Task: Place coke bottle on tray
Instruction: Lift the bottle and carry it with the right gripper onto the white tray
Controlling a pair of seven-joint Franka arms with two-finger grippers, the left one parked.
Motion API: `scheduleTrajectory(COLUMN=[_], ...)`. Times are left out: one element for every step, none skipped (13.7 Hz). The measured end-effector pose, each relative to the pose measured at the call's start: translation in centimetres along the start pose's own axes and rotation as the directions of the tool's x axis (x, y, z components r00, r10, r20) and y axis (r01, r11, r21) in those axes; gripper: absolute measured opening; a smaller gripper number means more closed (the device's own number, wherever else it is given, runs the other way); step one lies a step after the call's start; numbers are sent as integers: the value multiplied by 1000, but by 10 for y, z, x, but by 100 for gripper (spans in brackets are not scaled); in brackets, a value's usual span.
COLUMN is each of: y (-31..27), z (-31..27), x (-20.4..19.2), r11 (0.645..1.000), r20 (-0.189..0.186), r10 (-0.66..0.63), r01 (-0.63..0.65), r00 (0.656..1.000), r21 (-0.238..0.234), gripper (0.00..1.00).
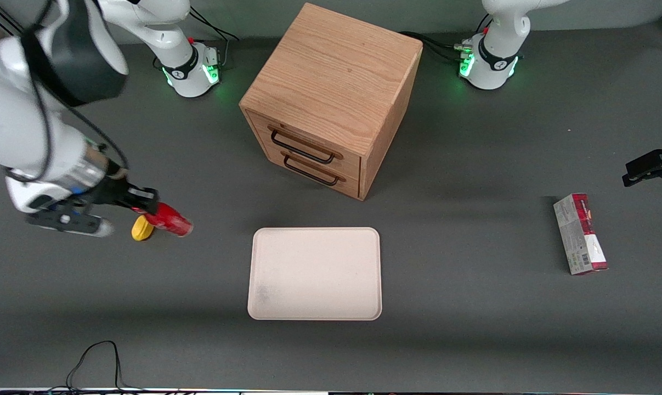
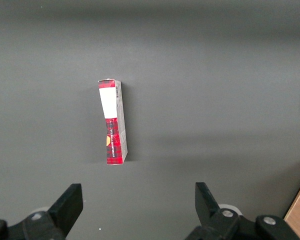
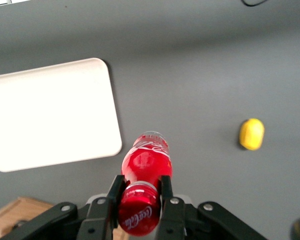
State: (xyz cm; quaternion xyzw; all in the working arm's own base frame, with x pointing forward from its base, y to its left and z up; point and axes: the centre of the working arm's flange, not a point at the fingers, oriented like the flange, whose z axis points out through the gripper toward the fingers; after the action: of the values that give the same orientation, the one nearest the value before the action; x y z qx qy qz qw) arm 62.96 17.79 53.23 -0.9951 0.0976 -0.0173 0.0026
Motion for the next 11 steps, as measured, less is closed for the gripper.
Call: scheduleTrajectory(y=[-21, -41, -60, -78, -95, -107, -113, -116, -115, -113, -110], z=[25, 53, 82, 109, 133, 152, 168, 181, 190, 198, 204], x=[6, 12, 17, 21, 25, 29, 34, 39, 44, 47, 50], r11=[1000, 1000, 1000, 999, 999, 998, 997, 996, 995, 995, 996], r20=[-8, -12, -12, -14, -15, -16, -19, -23, -26, -27, -32], r10=[5, 6, 2, -7, -13, -18, -19, -15, -9, -5, -4], r01=[-5, -6, -1, 7, 14, 19, 20, 17, 12, 7, 7], r00=[1000, 1000, 1000, 1000, 1000, 1000, 1000, 1000, 1000, 1000, 999], r21=[2, 15, 27, 35, 46, 61, 77, 90, 97, 95, 88], gripper=[33, 33, 33, 33, 33, 33, 33, 33, 33, 33, 33])
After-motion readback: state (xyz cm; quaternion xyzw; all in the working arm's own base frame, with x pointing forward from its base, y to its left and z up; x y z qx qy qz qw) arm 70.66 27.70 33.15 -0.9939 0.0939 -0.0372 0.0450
